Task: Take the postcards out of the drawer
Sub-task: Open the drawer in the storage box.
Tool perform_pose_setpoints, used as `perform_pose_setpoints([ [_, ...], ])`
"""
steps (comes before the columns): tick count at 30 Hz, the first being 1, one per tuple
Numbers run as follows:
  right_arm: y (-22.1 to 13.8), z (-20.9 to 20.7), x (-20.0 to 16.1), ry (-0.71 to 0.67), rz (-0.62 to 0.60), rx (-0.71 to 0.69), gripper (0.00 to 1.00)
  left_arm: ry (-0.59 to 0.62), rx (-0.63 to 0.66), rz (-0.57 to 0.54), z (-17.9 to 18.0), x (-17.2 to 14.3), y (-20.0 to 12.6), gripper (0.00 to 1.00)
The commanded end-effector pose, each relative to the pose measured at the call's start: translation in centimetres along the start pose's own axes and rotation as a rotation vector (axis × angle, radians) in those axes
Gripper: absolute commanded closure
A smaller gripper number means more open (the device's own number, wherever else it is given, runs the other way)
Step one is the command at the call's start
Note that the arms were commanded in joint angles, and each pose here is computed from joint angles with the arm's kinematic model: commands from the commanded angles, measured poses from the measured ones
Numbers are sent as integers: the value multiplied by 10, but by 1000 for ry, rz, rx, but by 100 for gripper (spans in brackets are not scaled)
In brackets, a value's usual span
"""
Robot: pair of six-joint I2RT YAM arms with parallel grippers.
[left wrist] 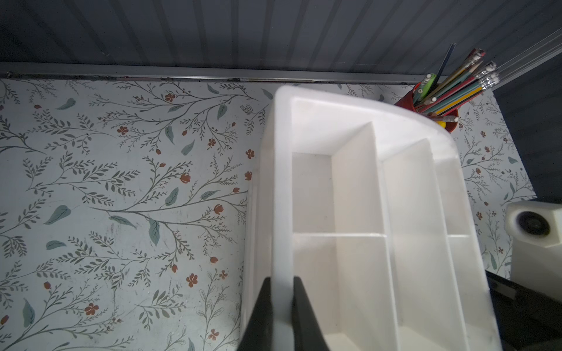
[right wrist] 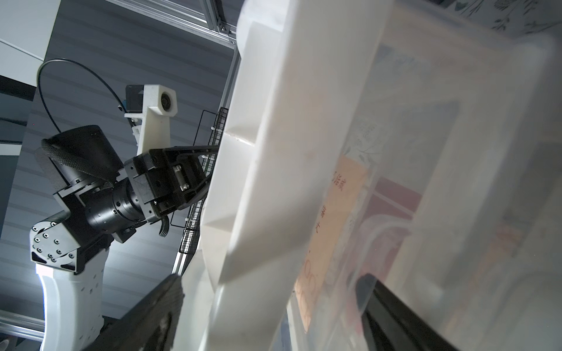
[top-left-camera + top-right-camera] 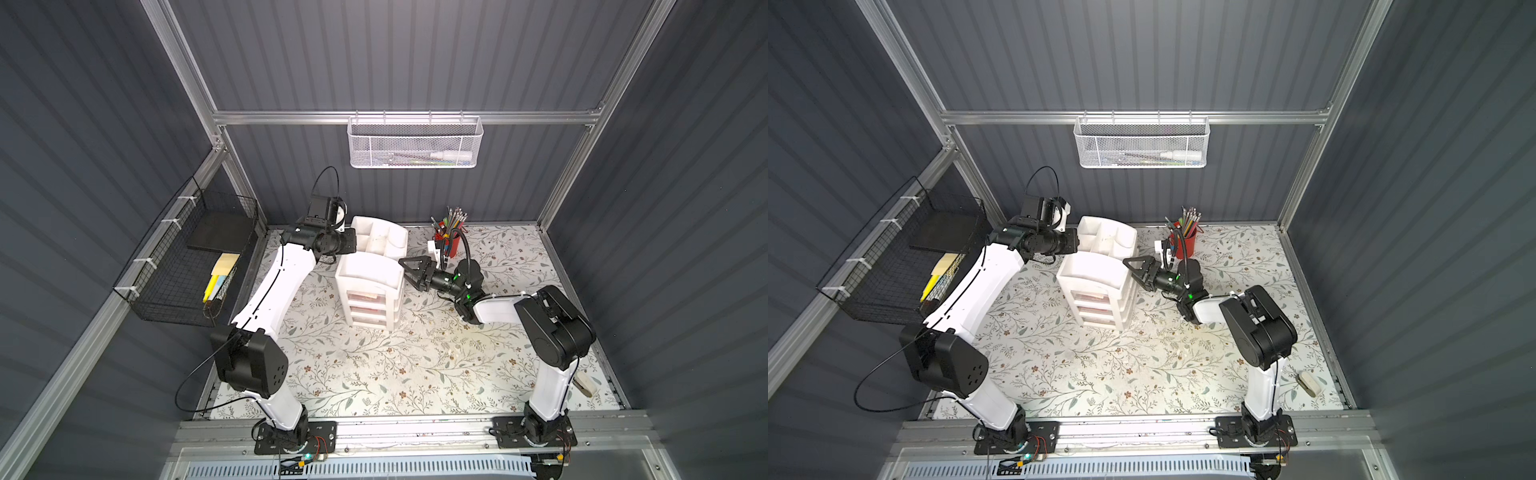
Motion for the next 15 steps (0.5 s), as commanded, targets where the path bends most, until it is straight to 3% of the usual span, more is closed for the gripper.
perform_pose_setpoints([
  [1, 2, 33, 6, -79, -26, 151, 10, 13, 18, 51, 2, -13, 5, 100],
  [15, -11, 51, 10, -109, -60, 207, 14, 17, 69, 55, 7, -13, 3, 100],
])
Point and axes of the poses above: each gripper's point midway between its finger pads, its own y axis out along the fingers, its own z axis along the line the jaws close on, x = y × z, the point moved 8 cm from there along -y, back along the fingers, and after that the axes turned 1 degree about -y, right-handed, at the moved point
